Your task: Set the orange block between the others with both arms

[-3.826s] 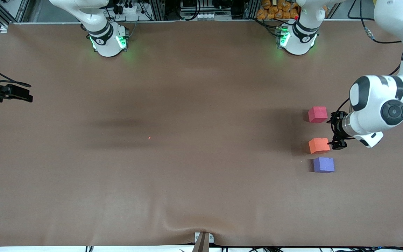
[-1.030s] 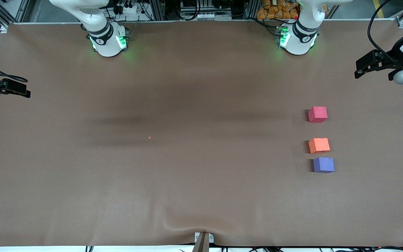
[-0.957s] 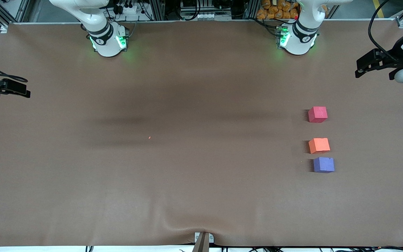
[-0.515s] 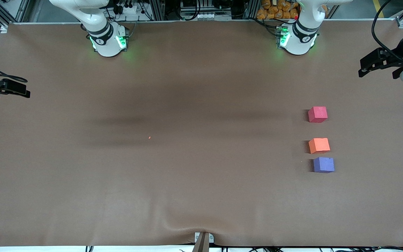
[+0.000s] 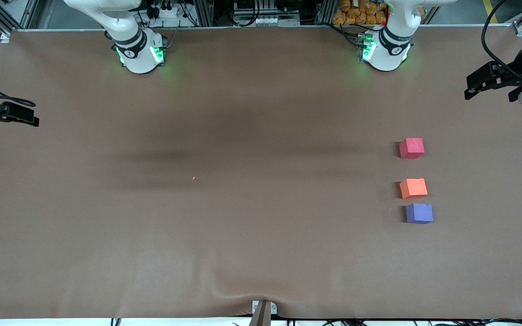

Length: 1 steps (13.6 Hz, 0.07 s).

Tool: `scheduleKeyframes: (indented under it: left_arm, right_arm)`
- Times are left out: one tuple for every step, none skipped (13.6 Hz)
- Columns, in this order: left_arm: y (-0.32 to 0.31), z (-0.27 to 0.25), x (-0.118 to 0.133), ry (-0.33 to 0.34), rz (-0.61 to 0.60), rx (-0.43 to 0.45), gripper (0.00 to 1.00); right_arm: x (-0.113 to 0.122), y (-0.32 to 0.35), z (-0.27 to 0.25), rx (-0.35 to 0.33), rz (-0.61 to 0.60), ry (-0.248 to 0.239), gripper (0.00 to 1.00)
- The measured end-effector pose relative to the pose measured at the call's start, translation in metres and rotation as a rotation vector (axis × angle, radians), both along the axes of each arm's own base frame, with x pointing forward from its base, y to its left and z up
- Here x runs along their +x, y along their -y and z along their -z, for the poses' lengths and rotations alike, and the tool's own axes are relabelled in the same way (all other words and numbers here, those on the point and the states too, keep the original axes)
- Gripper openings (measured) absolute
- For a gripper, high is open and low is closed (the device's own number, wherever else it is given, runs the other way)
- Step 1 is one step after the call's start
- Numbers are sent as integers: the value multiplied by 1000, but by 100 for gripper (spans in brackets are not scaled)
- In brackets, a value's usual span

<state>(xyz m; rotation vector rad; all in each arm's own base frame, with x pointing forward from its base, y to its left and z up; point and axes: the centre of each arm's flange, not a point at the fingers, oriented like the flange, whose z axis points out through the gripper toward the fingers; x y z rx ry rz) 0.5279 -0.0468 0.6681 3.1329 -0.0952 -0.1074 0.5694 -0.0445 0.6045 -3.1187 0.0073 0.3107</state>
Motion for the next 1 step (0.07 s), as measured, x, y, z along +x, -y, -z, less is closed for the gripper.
scheduleKeyframes:
  left_arm:
    - [0, 0, 0, 0, 0, 0, 100]
  right_arm:
    - [0, 0, 0, 0, 0, 0, 100]
